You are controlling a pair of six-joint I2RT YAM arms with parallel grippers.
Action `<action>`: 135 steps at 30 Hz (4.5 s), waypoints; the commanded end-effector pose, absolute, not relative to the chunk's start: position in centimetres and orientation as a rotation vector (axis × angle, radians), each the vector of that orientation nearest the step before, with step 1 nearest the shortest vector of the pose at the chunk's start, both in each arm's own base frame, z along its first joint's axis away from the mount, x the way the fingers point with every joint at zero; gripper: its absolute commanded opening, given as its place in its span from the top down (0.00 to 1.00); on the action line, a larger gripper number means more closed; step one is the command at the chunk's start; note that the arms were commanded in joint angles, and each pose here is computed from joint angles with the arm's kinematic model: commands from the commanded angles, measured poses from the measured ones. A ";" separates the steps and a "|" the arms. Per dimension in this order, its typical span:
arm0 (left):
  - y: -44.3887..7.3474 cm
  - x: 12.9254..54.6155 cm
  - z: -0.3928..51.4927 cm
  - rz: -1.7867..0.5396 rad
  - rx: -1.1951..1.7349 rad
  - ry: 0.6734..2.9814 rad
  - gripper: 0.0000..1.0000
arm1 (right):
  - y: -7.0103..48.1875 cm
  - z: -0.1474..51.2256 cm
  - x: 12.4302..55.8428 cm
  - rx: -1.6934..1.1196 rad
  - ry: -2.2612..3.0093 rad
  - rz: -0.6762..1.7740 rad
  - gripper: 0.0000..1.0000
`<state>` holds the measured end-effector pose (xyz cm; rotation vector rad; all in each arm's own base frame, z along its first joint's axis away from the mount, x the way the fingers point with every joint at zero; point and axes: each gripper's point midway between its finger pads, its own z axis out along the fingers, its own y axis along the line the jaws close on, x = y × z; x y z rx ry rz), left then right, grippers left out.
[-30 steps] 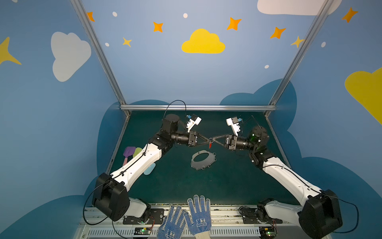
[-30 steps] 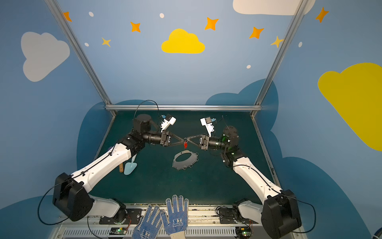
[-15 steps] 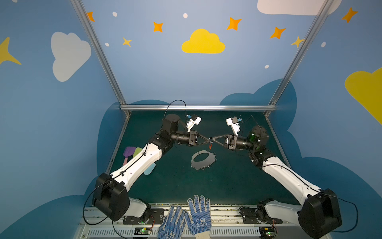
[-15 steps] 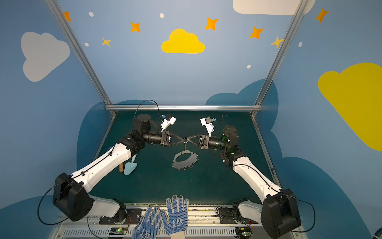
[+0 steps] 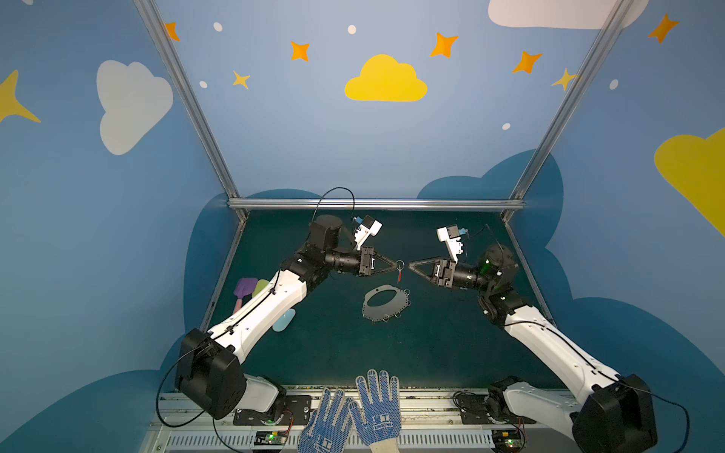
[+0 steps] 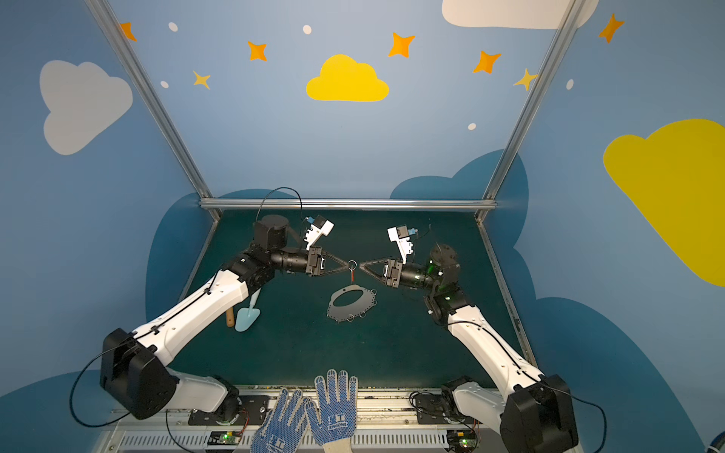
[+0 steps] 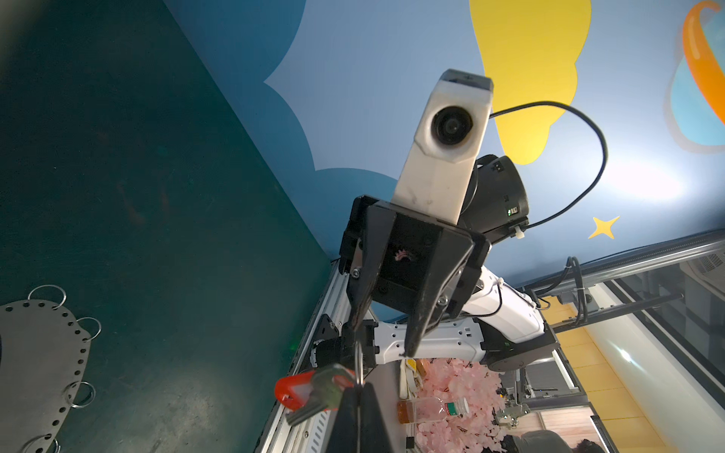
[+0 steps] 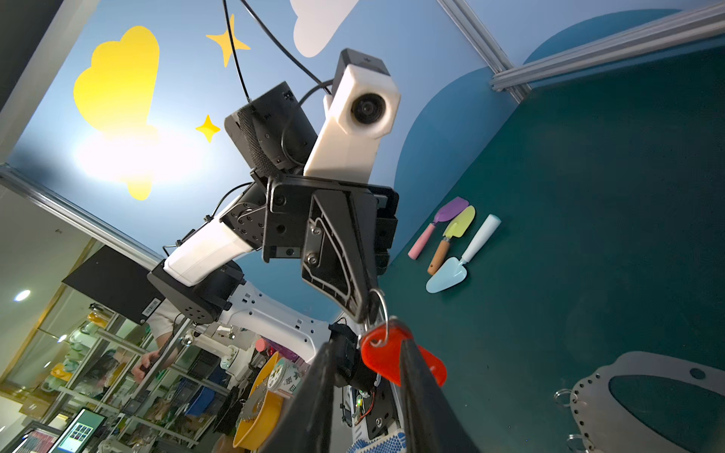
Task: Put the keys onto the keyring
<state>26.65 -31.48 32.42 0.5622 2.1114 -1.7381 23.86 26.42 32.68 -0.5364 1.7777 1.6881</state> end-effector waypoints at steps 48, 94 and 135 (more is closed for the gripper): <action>-29.9 27.4 34.0 -1.664 0.530 2.075 0.66 | 27.4 31.2 23.3 -0.621 1.887 1.627 1.00; -31.5 24.5 31.4 -1.730 0.753 2.187 0.76 | 29.1 30.4 20.7 -0.930 2.059 1.721 1.00; -31.3 30.1 33.1 -1.565 0.397 1.957 0.96 | 26.1 31.1 27.0 -0.311 1.827 1.583 0.73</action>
